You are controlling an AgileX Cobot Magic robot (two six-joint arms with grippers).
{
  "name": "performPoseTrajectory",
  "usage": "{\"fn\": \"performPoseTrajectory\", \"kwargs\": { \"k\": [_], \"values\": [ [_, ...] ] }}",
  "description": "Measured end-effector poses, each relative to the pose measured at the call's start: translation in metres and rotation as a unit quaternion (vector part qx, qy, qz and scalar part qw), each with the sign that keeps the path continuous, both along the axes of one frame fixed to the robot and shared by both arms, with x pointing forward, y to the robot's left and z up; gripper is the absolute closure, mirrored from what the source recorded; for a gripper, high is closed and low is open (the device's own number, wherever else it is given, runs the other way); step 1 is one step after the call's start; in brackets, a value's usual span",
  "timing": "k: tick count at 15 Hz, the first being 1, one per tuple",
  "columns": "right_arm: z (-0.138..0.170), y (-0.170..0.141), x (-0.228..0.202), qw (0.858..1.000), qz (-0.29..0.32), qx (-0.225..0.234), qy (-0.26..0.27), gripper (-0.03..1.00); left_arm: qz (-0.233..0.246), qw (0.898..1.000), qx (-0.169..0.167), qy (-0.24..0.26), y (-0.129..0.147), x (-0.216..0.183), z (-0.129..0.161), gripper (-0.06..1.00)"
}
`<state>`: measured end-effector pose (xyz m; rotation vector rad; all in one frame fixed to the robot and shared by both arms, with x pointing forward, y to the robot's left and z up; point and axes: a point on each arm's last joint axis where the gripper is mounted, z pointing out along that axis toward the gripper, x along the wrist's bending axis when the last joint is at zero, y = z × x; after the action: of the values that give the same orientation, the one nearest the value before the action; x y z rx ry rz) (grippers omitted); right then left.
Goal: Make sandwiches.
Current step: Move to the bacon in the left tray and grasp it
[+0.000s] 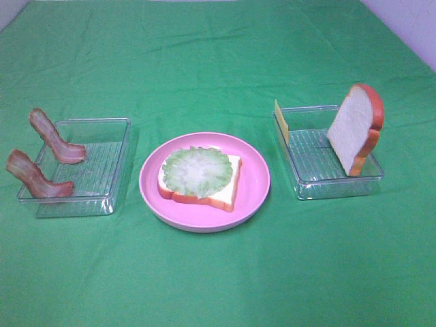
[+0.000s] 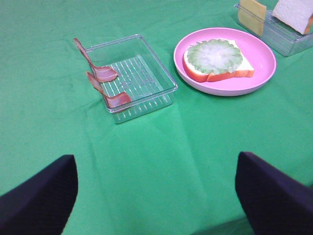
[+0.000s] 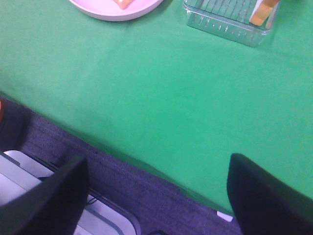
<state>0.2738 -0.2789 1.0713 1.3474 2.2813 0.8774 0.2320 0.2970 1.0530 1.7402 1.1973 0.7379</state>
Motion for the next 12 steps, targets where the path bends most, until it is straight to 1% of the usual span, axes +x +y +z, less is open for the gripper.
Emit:
{"fn": "performPoseTrajectory", "kwargs": {
  "k": [3,7,9,12],
  "values": [
    [-0.012,-0.009,-0.021,0.996,0.039,0.03,-0.076,0.24,0.0,1.0,0.0,0.0,0.0,0.0,0.0,0.12],
    [-0.013,-0.02,-0.045,0.982,0.067,0.076,-0.16,0.24,0.0,1.0,0.0,0.0,0.0,0.0,0.0,0.12],
    [-0.013,-0.021,-0.048,0.98,0.069,0.08,-0.169,0.24,0.0,1.0,0.0,0.0,0.0,0.0,0.0,0.12],
    [-0.016,-0.019,-0.047,0.98,0.073,0.081,-0.168,0.24,0.003,1.0,-0.003,0.001,0.0,0.0,0.0,0.12]
  ]
}}
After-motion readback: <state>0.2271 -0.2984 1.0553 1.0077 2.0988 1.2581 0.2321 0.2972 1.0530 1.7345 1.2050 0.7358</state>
